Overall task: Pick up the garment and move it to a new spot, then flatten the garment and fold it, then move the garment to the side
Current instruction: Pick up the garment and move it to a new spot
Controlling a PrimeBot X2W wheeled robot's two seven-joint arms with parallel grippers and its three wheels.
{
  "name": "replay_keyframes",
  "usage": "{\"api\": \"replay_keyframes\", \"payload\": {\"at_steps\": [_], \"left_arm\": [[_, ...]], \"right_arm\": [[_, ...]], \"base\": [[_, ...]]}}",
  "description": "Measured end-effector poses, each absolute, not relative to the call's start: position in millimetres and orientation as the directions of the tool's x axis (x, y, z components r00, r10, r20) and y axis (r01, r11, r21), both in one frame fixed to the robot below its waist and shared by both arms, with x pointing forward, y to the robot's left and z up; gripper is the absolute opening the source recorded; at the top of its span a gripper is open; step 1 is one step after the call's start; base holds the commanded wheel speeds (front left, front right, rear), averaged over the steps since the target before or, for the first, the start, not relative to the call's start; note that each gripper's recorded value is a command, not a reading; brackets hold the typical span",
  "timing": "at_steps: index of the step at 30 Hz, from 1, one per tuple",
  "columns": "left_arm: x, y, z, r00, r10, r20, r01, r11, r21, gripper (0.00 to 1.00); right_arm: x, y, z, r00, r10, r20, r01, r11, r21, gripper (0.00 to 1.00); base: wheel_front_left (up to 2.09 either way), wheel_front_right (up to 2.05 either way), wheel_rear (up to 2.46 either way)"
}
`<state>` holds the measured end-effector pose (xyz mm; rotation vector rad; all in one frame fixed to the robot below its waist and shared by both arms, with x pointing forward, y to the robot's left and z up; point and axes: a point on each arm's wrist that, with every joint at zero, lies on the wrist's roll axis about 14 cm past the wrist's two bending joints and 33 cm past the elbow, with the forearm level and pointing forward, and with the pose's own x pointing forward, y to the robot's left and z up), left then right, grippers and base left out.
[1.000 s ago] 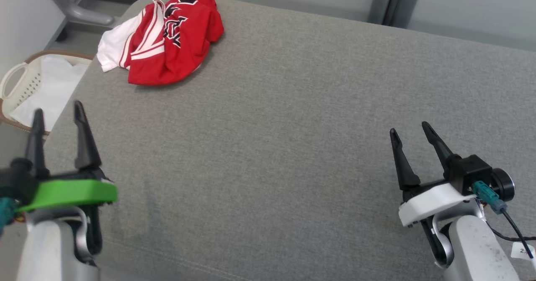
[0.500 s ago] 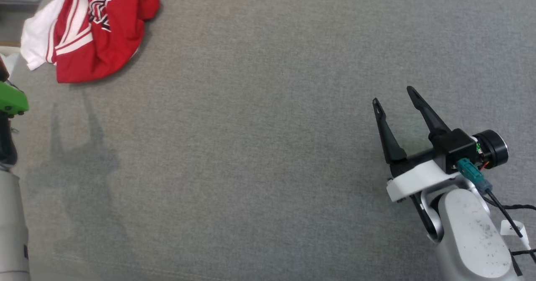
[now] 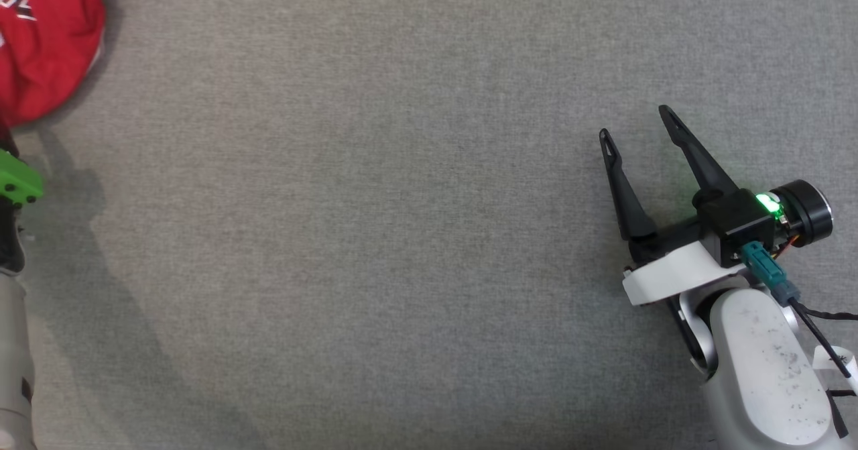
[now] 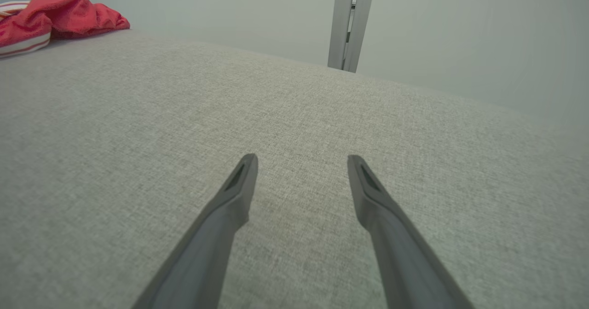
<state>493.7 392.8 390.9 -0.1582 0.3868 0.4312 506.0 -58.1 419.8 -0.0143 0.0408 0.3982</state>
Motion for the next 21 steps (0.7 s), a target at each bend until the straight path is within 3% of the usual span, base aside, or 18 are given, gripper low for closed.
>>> {"api": "replay_keyframes", "payload": {"at_steps": [11,12,13,14,15,16,21], "left_arm": [[507.0,374.7,349.8,0.809,0.33,-0.487,-0.425,0.9,-0.097,1.0],[507.7,371.6,347.6,0.807,0.32,-0.497,-0.421,0.901,-0.103,0.84],[507.7,369.3,345.8,0.804,0.312,-0.507,-0.418,0.902,-0.108,0.51],[507.2,366.9,343.6,0.798,0.302,-0.522,-0.416,0.902,-0.115,0.35],[506.8,364.7,342.1,0.794,0.293,-0.532,-0.413,0.903,-0.12,0.09],[507.1,362.7,341.7,0.793,0.285,-0.538,-0.409,0.904,-0.124,0.0],[504.4,365.8,350.4,0.807,0.286,-0.516,-0.403,0.906,-0.127,0.0]], "right_arm": [[508.2,-70.4,404.3,0.93,0.36,-0.075,-0.362,0.932,-0.015,1.0],[508.2,-70.0,404.3,0.929,0.361,-0.074,-0.363,0.932,-0.016,1.0],[508.2,-69.7,404.4,0.929,0.362,-0.074,-0.364,0.931,-0.016,1.0],[508.0,-69.1,404.8,0.929,0.364,-0.074,-0.366,0.931,-0.016,1.0],[508.0,-68.8,405.4,0.928,0.364,-0.072,-0.366,0.93,-0.016,1.0],[508.0,-68.5,406.3,0.928,0.365,-0.07,-0.367,0.93,-0.017,1.0],[507.4,-67.5,413.9,0.928,0.368,-0.05,-0.369,0.929,-0.017,1.0]], "base": [[0.0,0.0,0.0],[0.0,0.0,0.0],[0.0,0.0,0.0],[0.0,0.0,0.0],[0.0,0.0,0.0],[0.0,0.0,0.0],[0.0,0.0,0.0]]}}
